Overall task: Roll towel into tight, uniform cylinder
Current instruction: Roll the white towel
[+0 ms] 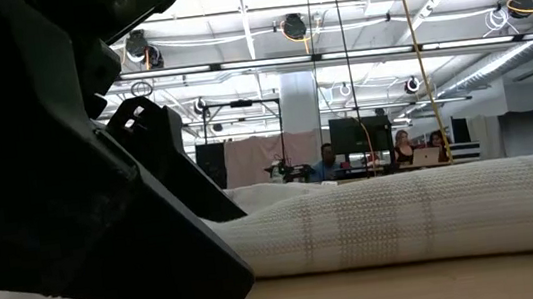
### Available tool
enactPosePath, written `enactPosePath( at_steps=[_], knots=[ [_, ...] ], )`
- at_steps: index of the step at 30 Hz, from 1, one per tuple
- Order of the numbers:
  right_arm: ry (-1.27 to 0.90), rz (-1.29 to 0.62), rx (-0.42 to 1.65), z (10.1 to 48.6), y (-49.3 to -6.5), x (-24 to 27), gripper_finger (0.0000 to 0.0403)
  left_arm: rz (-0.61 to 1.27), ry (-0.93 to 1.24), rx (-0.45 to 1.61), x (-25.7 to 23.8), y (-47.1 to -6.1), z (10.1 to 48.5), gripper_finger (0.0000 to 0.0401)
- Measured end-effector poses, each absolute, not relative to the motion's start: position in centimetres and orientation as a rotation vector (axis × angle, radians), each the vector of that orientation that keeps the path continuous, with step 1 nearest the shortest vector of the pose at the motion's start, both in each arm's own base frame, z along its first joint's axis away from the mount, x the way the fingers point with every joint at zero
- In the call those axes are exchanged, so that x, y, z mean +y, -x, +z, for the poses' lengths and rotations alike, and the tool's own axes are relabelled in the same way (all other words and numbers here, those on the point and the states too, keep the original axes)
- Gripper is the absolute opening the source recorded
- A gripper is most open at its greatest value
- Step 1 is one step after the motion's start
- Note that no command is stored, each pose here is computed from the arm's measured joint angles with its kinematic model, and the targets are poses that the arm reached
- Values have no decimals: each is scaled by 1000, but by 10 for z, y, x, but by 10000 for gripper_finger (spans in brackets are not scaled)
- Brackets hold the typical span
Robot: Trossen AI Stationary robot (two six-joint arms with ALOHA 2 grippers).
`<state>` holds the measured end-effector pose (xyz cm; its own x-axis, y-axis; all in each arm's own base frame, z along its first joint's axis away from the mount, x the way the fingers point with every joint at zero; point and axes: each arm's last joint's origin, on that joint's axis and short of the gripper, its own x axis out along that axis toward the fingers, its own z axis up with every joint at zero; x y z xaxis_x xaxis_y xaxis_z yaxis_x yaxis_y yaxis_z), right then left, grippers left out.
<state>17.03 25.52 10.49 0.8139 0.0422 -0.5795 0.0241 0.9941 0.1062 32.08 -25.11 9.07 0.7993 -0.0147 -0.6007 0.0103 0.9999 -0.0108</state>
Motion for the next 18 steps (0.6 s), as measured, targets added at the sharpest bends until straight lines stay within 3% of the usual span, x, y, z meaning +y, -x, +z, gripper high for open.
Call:
enactPosePath(
  at_steps=[18],
  knots=[
    [-62,-4,677,107,-182,251,266,17,-11,637,-250,-321,90,317]
  ],
)
